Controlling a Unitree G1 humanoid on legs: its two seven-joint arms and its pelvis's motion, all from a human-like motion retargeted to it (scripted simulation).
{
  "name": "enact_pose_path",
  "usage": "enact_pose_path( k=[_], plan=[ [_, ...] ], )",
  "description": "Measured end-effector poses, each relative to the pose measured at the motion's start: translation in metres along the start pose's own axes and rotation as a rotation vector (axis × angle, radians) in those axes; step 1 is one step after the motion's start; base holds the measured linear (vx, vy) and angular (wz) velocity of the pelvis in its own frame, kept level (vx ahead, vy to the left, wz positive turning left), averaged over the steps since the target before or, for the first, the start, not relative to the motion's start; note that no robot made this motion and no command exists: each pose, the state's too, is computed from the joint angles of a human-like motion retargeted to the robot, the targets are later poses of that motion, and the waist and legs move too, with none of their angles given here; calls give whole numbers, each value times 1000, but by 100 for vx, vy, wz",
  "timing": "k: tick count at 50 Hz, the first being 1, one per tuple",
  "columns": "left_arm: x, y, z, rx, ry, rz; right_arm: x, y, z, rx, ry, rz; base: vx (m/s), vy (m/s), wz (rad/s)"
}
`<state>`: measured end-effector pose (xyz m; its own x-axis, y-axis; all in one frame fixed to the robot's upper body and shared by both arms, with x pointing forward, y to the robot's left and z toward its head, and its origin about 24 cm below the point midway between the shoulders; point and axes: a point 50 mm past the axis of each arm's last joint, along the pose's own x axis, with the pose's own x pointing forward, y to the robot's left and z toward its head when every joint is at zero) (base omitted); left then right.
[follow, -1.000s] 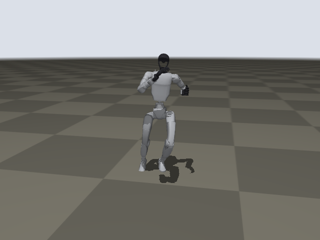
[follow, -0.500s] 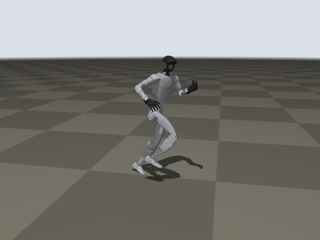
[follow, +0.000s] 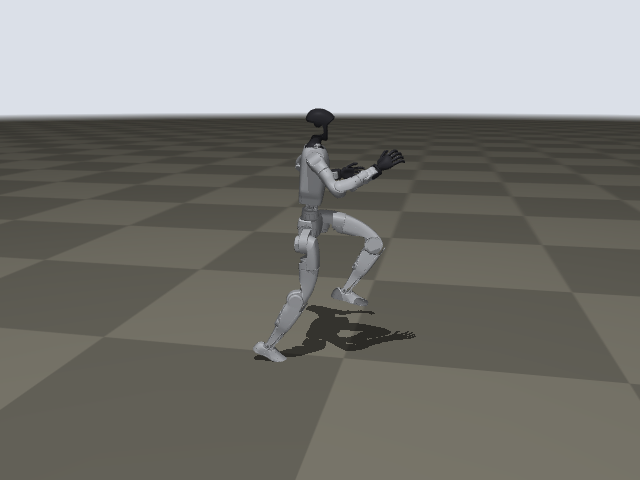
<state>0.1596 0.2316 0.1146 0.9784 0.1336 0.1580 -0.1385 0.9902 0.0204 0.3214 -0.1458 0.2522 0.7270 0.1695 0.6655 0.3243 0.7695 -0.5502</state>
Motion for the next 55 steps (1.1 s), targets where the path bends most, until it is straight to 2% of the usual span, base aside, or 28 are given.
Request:
enact_pose_path(
  k=[2, 4, 6, 8, 10, 12, 15, 18, 21, 24, 28, 33, 37, 40, 43, 45, 46, 48, 50, 53, 55],
  plan=[
    [-15, 14, -15, 61, 99, 25, 9, -2, 47, -18, -213, 50, 114, 11, 32],
    [-33, 33, -26, 102, 179, 154, 7, -4, 94, 26, -427, 83, 116, 11, 4],
    [-49, 48, -29, 124, 212, 318, -8, -6, 127, 191, -572, 85, 119, 13, -3],
    [-59, 48, -32, 123, 228, 421, -32, 3, 134, 372, -577, 116, 116, 16, 15],
    [-58, 36, -35, 113, 229, 395, -58, 18, 123, 513, -477, 162, 112, 15, 3],
    [-52, 18, -40, 66, 237, 296, -80, 34, 106, 547, -368, 227, 103, 11, -8],
    [-38, -11, -48, -131, 239, 228, -97, 49, 77, 404, -245, 298, 87, -4, 71],
    [20, -45, -30, -343, 54, 230, -104, 62, 12, 201, 34, 338, 70, -20, 148],
    [90, -83, 33, -371, -266, 122, -127, 39, -29, 301, 275, 256, 74, 2, 144],
    [116, -90, 83, -358, -482, 105, -150, 0, -21, 386, 281, 283, 111, 12, 3],
    [122, -98, 105, -311, -587, 66, -183, -36, -3, 367, 343, 482, 126, -1, -23],
    [112, -114, 141, -255, -728, -123, -256, -61, -13, 261, 740, 596, 126, -9, 60],
    [120, -125, 158, -355, -741, -170, -284, -63, -37, 232, 922, 660, 120, -13, 1],
    [116, -117, 151, -457, -695, -172, -302, -52, -57, 246, 1008, 648, 104, -10, -93],
    [92, -91, 137, -565, -677, -98, -272, -25, -86, 281, 935, 405, 82, -1, -238],
    [73, -64, 111, -602, -610, 33, -194, 2, -90, 306, 695, 285, 68, 10, -283],
    [61, -48, 92, -600, -529, 118, -143, 20, -73, 333, 520, 268, 74, 14, -230],
    [34, -23, 57, -550, -357, 235, -58, 39, -10, 417, 163, 222, 90, 12, -165],
    [8, -8, 32, -442, -177, 255, -6, 37, 71, 523, -173, 169, 107, 8, -98],
    [-21, 3, -5, -257, 112, 173, 10, 19, 172, 580, -574, 155, 116, 13, -8],
    [-41, 14, -29, -149, 299, 120, -2, 15, 212, 572, -760, 195, 119, 16, 22]
  ],
)
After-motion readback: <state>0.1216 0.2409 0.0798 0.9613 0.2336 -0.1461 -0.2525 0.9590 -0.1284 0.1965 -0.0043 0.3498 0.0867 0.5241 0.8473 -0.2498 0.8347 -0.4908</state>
